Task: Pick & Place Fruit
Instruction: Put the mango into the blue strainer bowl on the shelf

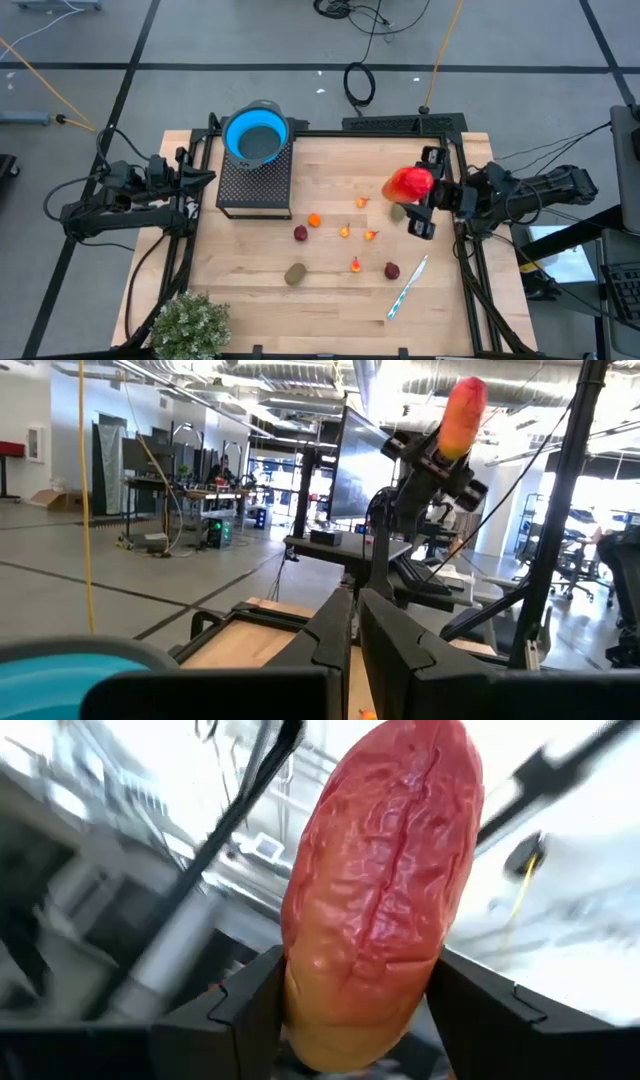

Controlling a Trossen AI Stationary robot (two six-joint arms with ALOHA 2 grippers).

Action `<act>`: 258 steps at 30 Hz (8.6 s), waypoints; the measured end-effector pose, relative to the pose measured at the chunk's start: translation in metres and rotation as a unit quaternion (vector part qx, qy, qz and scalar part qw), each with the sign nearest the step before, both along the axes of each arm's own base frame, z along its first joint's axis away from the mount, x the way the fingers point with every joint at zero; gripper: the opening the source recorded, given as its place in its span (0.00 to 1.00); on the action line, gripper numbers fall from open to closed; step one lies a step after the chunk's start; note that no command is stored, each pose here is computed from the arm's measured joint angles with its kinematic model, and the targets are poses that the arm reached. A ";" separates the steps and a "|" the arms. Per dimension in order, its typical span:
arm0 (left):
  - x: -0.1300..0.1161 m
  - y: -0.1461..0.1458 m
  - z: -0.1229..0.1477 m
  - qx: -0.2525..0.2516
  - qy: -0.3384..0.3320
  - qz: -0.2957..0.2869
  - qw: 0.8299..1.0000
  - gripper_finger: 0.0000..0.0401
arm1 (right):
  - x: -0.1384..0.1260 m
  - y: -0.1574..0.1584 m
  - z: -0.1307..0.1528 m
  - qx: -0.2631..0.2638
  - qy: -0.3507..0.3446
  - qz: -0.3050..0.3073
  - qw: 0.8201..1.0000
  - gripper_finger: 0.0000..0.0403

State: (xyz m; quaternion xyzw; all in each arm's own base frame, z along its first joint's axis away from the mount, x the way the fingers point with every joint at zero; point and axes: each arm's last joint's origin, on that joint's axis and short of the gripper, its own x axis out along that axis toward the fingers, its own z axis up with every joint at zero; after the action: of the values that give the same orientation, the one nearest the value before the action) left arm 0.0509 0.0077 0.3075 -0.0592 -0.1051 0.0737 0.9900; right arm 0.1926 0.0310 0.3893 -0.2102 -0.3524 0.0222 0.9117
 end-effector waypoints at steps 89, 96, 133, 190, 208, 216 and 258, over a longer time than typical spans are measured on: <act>0.083 0.015 0.022 -0.004 -0.069 0.063 0.996 0.17 | 0.071 -0.048 -0.071 -0.073 0.255 -0.519 0.813 0.52; 0.122 0.019 0.015 0.006 -0.080 0.056 0.995 0.40 | 0.076 -0.040 -0.055 0.029 0.196 -0.370 0.908 0.52; 0.239 0.025 0.066 0.018 0.012 -0.135 0.991 0.62 | 0.085 -0.037 -0.049 0.168 0.270 0.026 0.948 0.52; 0.267 0.027 0.068 -0.003 0.040 -0.160 0.986 0.62 | 0.096 -0.039 -0.047 0.202 0.245 0.009 0.948 0.52; 0.248 0.030 0.082 0.010 0.044 -0.116 0.992 0.52 | 0.091 -0.041 -0.066 0.266 0.353 -0.045 0.896 0.72; 0.210 0.043 0.093 0.013 0.101 0.036 0.994 0.50 | 0.070 -0.040 -0.058 0.277 0.369 -0.088 0.883 0.69; 0.138 0.145 0.048 -0.177 0.312 0.263 0.896 0.52 | -0.043 -0.033 -0.036 0.202 0.443 -0.040 0.873 0.00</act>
State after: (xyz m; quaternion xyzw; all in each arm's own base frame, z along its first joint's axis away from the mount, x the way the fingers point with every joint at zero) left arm 0.1888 0.1528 0.3553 -0.1772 0.2119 0.3636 0.8897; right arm 0.1493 -0.0021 0.3533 -0.0041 0.1003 0.0048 0.9949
